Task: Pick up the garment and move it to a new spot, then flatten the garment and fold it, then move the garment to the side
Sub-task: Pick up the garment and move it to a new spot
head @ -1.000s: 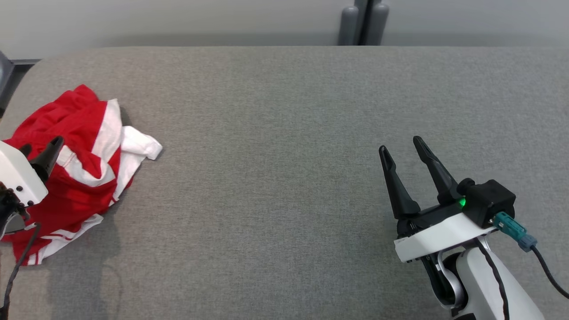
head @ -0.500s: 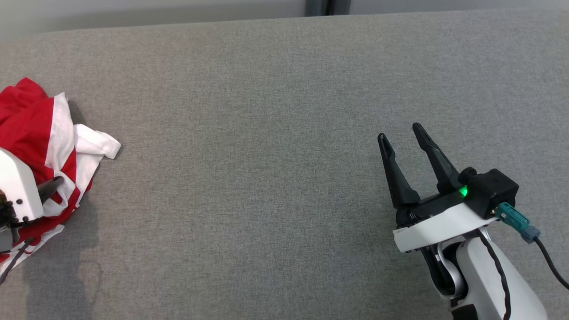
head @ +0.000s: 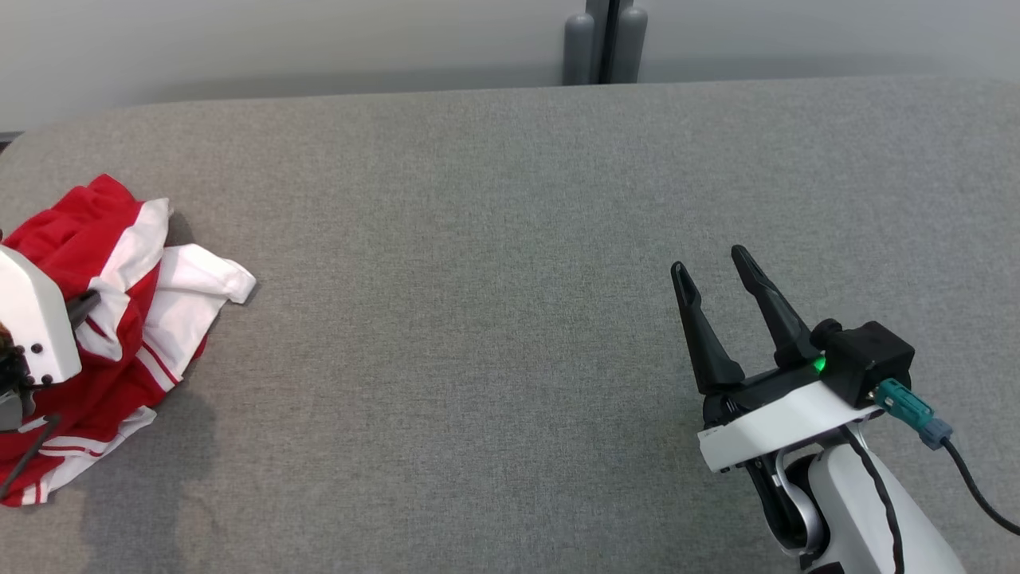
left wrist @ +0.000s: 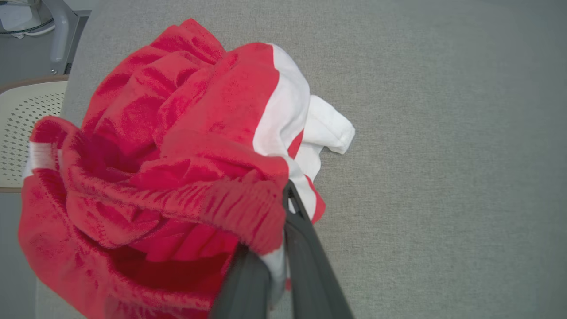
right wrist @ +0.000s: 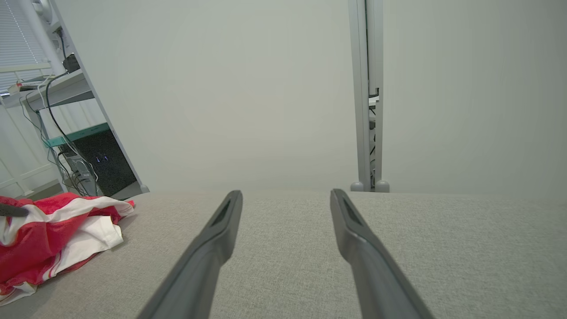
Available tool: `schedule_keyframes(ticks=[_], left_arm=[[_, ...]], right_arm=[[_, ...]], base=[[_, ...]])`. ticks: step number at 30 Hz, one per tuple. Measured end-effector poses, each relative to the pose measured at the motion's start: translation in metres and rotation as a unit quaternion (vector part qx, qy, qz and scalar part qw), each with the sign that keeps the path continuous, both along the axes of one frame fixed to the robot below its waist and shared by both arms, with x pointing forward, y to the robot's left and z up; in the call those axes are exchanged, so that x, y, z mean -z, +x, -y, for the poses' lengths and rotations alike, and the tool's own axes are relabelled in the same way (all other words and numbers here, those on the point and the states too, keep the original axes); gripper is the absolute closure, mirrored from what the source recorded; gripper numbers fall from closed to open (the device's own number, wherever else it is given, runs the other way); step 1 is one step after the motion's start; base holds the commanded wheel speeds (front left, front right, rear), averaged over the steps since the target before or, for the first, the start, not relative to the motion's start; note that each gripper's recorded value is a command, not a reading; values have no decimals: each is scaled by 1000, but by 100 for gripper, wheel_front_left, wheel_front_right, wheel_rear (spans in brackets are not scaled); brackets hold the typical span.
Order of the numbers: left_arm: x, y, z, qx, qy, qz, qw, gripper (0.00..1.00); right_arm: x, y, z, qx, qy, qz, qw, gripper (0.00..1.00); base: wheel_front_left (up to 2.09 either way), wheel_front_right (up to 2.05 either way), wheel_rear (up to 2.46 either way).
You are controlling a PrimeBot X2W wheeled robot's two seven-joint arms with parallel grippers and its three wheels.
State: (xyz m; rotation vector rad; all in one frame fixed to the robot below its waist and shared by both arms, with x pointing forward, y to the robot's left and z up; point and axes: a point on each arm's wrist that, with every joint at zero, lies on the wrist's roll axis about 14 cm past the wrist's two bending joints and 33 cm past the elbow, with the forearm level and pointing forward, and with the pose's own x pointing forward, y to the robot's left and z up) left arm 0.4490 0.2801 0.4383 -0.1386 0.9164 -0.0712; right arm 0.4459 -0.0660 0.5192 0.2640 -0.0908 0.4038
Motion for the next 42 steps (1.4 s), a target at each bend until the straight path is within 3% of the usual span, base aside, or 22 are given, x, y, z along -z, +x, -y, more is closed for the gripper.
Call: schedule_keyframes(ticks=[6,14,24,29,32,36,38,42], left_arm=[[-74,8,19,47,9,111,993,100],[-155,17,84,155,29,230,960,100],[-206,9,243,338,-41,311,887,100],[-232,-3,313,397,-101,360,838,100],[-226,-11,342,425,-123,361,821,100],[-185,-17,356,439,-147,327,824,100],[-146,-17,351,454,-103,310,829,100],[-75,-36,344,430,-141,236,860,100]], right_arm=[[-16,-18,-6,-6,6,14,1000,0],[-42,-33,7,16,13,44,999,0],[-54,-53,72,106,9,61,992,0],[-58,-64,105,153,3,68,986,0],[-57,-71,123,179,1,66,982,0],[-51,-74,137,198,-3,57,978,0],[-46,-73,139,201,-5,50,978,0],[-39,-69,136,198,-5,41,979,0]], base=[[0,0,0],[0,0,0],[0,0,0],[0,0,0],[0,0,0],[0,0,0],[0,0,0],[0,0,0]])
